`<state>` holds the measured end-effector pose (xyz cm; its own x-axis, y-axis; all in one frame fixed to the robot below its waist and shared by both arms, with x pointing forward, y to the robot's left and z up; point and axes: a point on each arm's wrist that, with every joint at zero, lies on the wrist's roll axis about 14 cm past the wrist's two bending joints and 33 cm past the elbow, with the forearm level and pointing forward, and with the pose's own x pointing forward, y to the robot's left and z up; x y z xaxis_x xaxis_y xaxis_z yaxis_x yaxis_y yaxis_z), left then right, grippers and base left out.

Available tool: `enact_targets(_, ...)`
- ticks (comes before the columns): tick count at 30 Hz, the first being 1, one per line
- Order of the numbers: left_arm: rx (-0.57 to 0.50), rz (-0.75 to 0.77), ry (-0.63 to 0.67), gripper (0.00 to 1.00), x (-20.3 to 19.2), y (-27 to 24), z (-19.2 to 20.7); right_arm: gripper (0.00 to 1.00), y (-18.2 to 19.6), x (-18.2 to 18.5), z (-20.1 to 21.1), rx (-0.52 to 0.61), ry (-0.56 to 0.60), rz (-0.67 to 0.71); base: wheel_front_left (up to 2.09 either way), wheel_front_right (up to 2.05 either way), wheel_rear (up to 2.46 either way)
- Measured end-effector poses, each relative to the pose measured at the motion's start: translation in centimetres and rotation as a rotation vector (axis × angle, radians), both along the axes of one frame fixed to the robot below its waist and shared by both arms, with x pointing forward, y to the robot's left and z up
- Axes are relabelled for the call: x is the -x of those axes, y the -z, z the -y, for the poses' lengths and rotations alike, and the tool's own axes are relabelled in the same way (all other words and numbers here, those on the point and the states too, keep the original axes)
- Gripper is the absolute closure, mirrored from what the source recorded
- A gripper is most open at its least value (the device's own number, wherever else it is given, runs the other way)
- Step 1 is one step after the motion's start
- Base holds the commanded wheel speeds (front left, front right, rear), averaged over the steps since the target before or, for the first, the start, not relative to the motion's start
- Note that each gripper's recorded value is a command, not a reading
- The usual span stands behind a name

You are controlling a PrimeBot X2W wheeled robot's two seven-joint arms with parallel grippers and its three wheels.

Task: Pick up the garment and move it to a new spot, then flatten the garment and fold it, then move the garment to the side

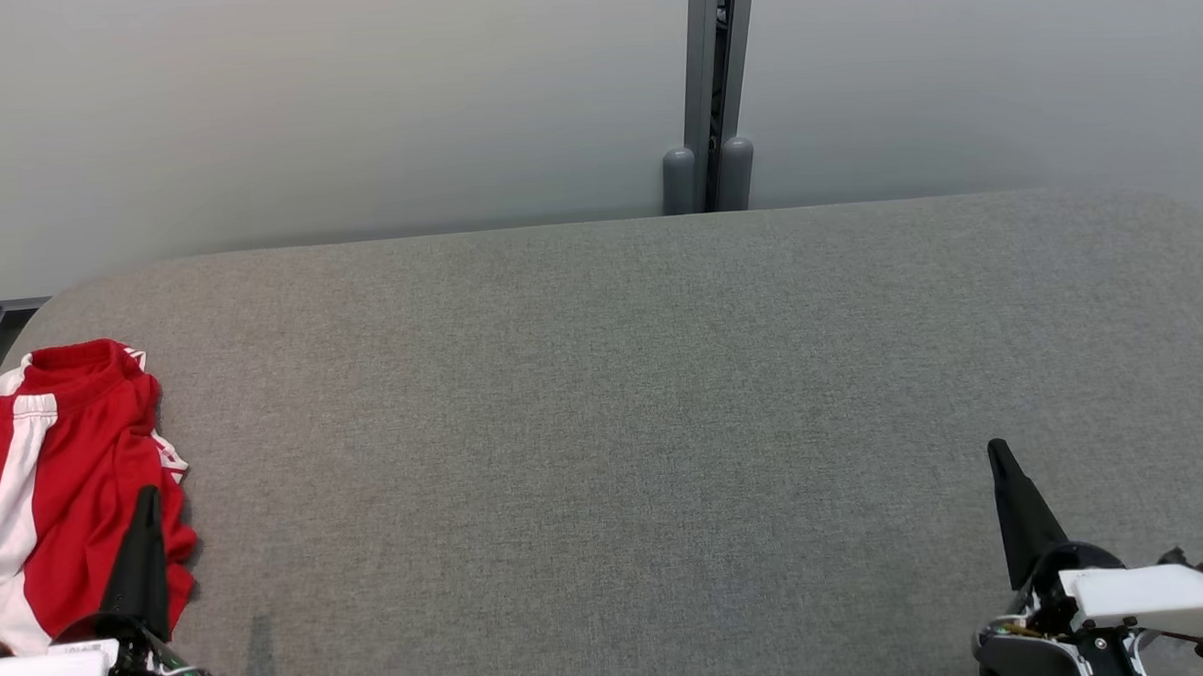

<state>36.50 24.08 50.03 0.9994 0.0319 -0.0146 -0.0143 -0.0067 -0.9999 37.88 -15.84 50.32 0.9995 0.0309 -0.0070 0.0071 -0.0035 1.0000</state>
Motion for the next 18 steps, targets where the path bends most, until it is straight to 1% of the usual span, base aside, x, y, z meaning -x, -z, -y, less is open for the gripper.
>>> enact_targets(4,0.021,-0.053,-0.004,0.00,0.8,1.8,0.4,0.00,1.7,0.7,-0.1,-0.006,0.003,-0.051,0.00,0.00,0.00)
enact_targets(12,0.017,-0.045,-0.004,0.00,0.5,1.5,1.1,0.00,1.3,0.6,0.4,0.020,0.022,-0.038,0.00,0.00,0.00)
enact_targets(18,-0.020,-0.024,-0.013,0.00,-0.3,0.6,1.5,0.00,0.5,0.3,1.1,0.097,0.038,-0.011,0.00,0.00,0.00)
